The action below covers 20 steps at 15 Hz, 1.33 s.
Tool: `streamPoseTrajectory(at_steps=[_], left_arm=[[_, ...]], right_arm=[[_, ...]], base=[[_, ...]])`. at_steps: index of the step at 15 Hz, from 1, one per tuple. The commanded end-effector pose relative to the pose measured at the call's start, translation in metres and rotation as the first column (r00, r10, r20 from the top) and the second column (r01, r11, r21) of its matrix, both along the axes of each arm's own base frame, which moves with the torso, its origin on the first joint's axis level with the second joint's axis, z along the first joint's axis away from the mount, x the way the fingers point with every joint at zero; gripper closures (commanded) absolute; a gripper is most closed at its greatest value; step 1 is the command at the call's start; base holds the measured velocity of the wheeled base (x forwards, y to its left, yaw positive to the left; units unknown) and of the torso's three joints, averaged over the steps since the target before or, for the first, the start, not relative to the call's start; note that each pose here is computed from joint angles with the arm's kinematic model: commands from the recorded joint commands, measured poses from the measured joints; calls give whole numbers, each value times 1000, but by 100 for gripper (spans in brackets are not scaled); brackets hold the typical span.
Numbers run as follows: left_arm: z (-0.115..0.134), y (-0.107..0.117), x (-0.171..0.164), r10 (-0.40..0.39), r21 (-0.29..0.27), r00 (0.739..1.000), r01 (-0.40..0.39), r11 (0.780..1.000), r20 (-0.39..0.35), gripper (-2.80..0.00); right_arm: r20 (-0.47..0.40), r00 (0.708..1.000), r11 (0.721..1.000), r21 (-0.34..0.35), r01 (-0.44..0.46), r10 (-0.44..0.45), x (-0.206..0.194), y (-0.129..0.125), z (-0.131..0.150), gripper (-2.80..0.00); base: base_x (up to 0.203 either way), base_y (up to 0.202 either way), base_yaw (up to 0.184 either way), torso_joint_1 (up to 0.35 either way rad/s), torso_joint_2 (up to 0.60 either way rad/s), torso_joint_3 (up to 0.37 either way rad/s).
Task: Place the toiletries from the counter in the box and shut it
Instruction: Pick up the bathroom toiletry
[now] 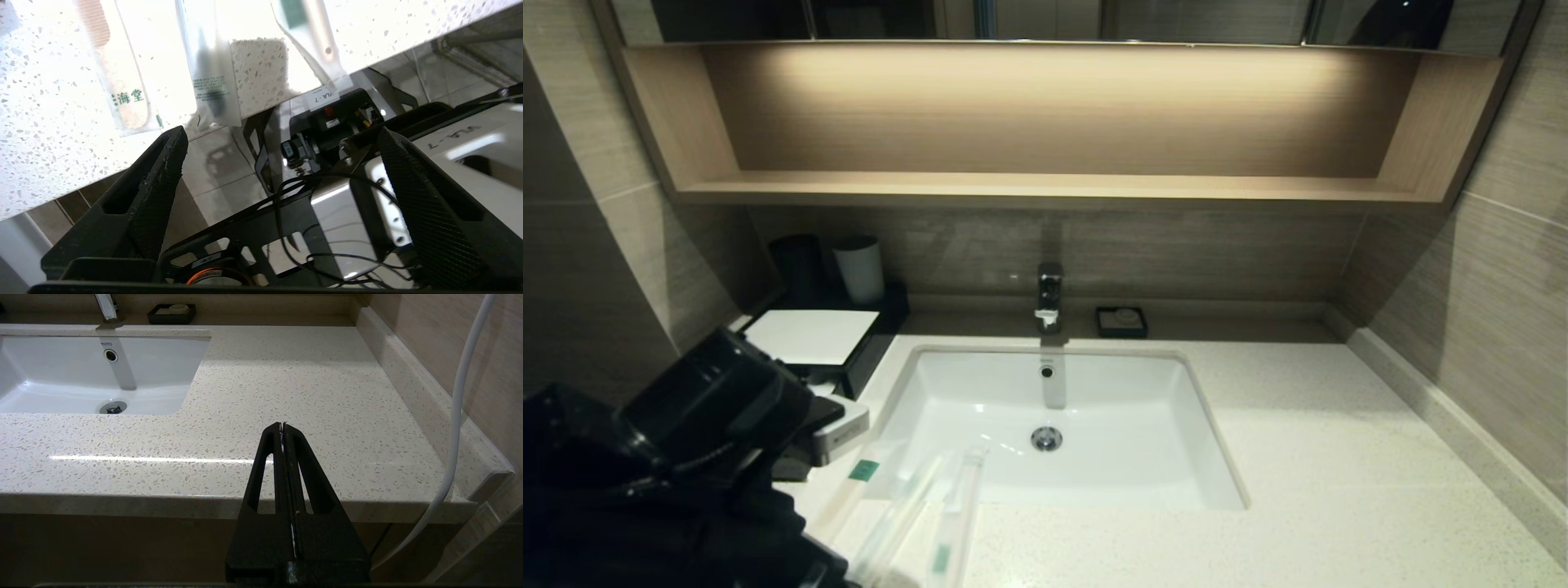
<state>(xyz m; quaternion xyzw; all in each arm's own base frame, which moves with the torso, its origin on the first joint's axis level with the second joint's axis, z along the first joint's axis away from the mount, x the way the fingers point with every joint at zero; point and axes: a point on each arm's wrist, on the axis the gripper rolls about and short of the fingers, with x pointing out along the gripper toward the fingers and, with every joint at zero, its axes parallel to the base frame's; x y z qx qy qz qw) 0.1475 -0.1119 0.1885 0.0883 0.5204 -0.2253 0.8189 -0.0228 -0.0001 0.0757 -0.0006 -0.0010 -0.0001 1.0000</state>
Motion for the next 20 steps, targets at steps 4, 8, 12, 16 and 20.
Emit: streamPoseTrajectory(at_steps=[4,8,12,16,20], left_arm=[[-9,-26,35,96,37,991,-93,995,-96,-280],[-16,-36,48,103,51,988,-98,994,-117,-280],[-22,-47,54,135,67,977,-125,990,-164,-280],[-19,-59,54,171,59,968,-162,985,-186,-280],[-22,-59,54,228,104,947,-210,972,-224,-280]], right_arm=[[0,1000,1000,0,0,0,0,0,0,0],[0,1000,1000,0,0,0,0,0,0,0],[-1,1000,1000,0,0,0,0,0,0,0],[-2,1000,1000,0,0,0,0,0,0,0],[0,1000,1000,0,0,0,0,0,0,0]], base=[[0,0,0,0,0,0],[0,0,0,0,0,0],[0,0,0,0,0,0],[0,0,0,0,0,0],[0,0,0,0,0,0]])
